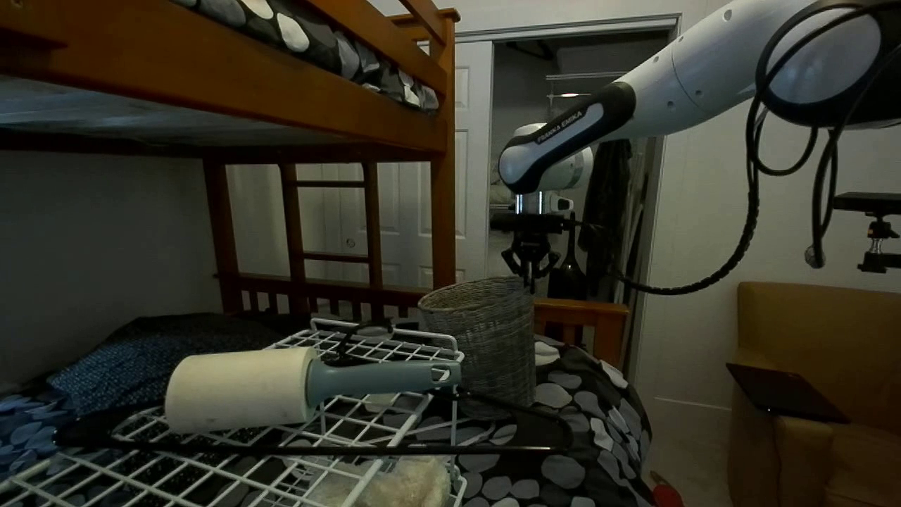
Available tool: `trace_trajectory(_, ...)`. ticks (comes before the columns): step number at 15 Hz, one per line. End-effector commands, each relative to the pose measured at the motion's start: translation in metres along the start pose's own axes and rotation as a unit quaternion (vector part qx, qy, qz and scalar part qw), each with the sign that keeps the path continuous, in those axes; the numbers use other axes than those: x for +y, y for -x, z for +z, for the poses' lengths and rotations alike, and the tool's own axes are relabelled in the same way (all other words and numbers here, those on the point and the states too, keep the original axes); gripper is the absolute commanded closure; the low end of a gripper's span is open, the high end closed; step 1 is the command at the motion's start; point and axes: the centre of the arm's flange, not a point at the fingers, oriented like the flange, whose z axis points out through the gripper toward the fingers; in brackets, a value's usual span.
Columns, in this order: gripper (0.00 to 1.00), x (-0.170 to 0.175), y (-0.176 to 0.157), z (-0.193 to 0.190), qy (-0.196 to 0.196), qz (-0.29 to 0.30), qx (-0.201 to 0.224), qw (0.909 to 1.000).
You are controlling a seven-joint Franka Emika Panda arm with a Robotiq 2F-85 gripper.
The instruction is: Move the basket to the right
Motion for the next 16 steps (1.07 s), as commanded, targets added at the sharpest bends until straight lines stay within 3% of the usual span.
trace_trajectory(1,0.97,0.045,0.002,0.000,0.018,0.016,0.011,0.9997)
trace_trajectory(8,0.97,0.069,0.000,0.025,0.052,-0.001,-0.007,0.9986)
trace_trajectory(10,0.64,0.069,0.000,0.028,0.057,-0.007,-0.006,0.9983)
trace_trajectory(16,0.19,0.065,0.007,0.002,0.039,-0.043,-0.007,0.9983)
